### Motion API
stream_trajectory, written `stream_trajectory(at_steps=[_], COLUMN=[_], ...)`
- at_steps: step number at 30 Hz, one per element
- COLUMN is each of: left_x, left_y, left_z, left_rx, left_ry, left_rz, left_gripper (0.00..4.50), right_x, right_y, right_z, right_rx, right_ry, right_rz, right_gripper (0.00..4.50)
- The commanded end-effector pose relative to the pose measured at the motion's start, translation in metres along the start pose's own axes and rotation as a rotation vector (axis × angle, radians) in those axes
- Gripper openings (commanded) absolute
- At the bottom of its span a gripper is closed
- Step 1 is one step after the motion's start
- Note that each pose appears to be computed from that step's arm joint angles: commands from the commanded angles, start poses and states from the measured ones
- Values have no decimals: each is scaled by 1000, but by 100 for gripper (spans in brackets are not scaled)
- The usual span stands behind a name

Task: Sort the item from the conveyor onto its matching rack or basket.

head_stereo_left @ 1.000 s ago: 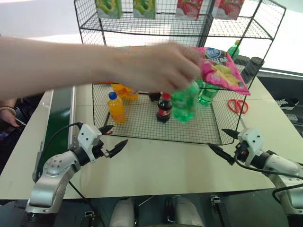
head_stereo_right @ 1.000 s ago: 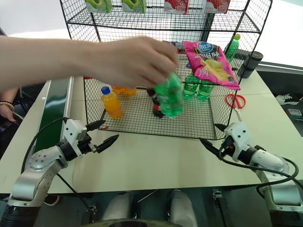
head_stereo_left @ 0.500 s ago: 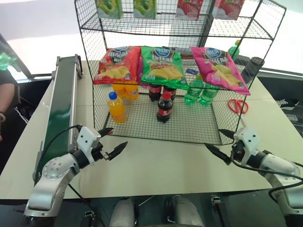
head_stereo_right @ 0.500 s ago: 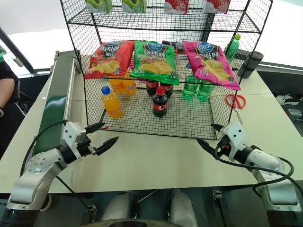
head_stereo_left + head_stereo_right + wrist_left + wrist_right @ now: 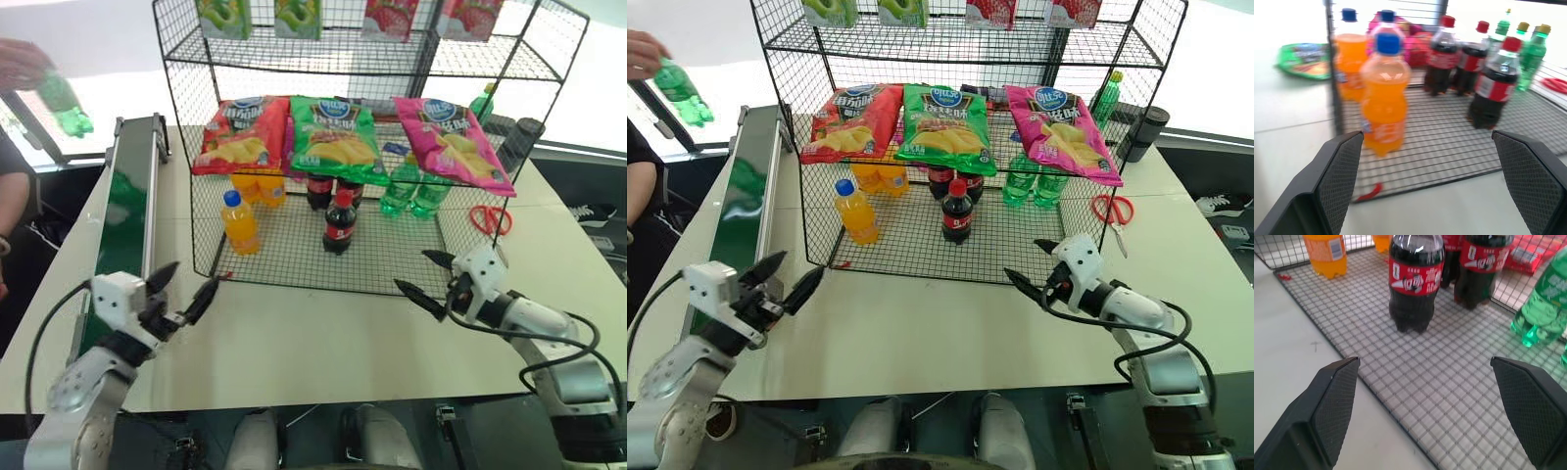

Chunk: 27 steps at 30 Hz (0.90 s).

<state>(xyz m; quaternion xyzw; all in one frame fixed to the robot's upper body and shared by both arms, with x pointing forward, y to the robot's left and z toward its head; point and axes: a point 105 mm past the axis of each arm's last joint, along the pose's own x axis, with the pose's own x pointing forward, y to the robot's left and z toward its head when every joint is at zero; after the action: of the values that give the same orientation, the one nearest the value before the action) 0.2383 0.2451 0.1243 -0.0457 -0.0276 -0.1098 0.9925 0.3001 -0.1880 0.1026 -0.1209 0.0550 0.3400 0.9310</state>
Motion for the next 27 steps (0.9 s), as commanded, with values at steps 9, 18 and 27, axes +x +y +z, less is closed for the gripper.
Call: stream_trajectory(at_steps=[9, 18, 27], left_x=[-11, 4, 8], left_y=[65, 67, 77], left_z=[12, 5, -2], left_rx=[108, 109, 96], left_ry=[-117, -107, -102], left_rz=[417, 419, 471], left_gripper=[450, 450, 450], right_x=[31, 31, 42], right_y=[30, 100, 105], right_z=[31, 58, 54], right_rx=[-32, -44, -4], right_ry=[-140, -235, -228], right_rz=[95, 368, 362], right_gripper=[445, 445, 445])
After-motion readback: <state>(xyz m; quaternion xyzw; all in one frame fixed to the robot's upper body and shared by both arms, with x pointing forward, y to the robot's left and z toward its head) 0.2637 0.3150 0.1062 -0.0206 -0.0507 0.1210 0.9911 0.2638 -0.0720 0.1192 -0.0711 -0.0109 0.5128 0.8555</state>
